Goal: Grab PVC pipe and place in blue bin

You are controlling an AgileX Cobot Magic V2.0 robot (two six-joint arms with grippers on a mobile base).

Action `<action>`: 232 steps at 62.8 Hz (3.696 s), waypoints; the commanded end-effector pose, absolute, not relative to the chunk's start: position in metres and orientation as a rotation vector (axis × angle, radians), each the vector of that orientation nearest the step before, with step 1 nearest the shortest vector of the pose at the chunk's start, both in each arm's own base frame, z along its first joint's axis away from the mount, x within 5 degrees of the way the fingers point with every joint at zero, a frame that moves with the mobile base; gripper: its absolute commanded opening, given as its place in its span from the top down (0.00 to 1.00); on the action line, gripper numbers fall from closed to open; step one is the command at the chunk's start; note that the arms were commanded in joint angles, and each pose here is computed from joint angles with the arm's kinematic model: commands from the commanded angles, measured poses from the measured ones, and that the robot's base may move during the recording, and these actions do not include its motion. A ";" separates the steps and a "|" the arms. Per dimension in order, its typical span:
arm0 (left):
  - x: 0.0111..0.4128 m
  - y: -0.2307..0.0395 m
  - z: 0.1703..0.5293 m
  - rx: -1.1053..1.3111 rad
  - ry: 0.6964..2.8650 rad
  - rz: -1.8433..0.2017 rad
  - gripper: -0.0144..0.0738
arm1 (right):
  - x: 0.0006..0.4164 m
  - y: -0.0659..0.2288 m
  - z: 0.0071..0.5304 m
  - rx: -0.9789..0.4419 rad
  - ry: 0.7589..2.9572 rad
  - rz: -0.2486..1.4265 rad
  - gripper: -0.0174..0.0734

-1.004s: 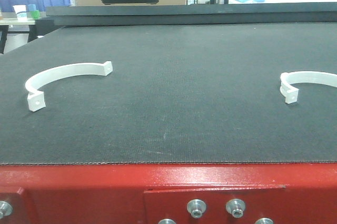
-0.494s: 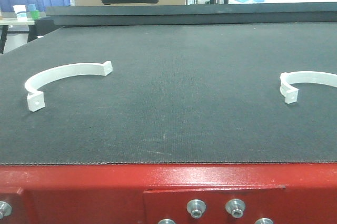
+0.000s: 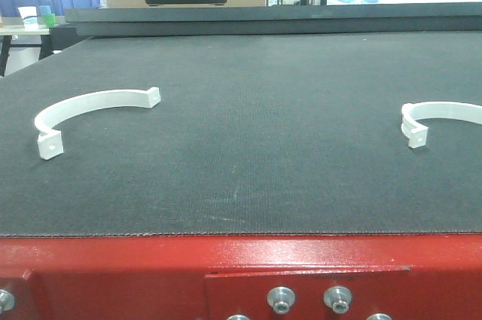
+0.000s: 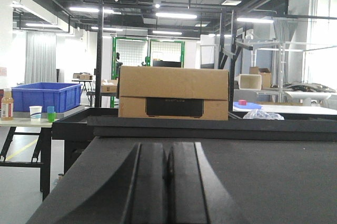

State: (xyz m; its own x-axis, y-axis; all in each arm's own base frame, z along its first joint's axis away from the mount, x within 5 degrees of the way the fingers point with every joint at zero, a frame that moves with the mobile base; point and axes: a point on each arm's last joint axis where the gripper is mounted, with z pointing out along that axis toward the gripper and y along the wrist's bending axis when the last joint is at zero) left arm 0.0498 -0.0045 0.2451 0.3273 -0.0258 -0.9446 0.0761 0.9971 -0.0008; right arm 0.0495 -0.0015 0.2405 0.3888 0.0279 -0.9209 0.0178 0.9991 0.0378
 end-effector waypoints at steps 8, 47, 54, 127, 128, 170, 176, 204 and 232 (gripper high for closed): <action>0.039 -0.003 0.290 0.077 1.182 0.005 0.96 | 0.040 -0.001 0.271 0.028 1.078 -0.016 0.99; 0.140 -0.007 0.416 0.081 1.553 0.013 0.96 | 0.078 -0.004 0.377 0.043 1.482 -0.032 0.99; 0.165 -0.009 0.425 0.051 1.685 -0.045 0.96 | 0.103 -0.006 0.377 0.031 1.635 -0.064 0.99; 0.251 -0.020 0.353 0.002 2.228 -0.163 0.96 | 0.235 -0.006 0.275 0.197 2.266 0.109 0.99; 0.251 -0.020 0.353 0.003 2.231 -0.163 0.96 | 0.235 -0.006 0.275 0.202 2.267 0.114 0.99; 0.251 -0.020 0.353 0.003 2.234 -0.163 0.96 | 0.329 0.001 0.323 0.250 2.454 0.192 0.97; 0.251 -0.021 0.352 -0.001 2.236 -0.171 0.96 | 0.349 0.010 0.317 0.264 2.538 0.182 0.97; 0.250 -0.023 0.352 -0.023 2.241 -0.213 0.96 | 0.407 0.035 0.254 0.276 2.894 0.089 0.97; 0.247 -0.023 0.341 -0.023 2.298 -0.214 0.96 | 0.423 0.038 0.221 0.292 2.917 0.111 0.59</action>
State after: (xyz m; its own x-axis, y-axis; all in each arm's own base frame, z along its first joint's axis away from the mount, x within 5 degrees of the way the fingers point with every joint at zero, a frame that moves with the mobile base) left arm 0.2466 -0.0235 0.3429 -0.6693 -0.0735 -0.7393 0.0599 0.9865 -0.1524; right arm 0.4184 0.0386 0.2204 -0.9638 0.2028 -0.1734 0.1892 0.9776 0.0918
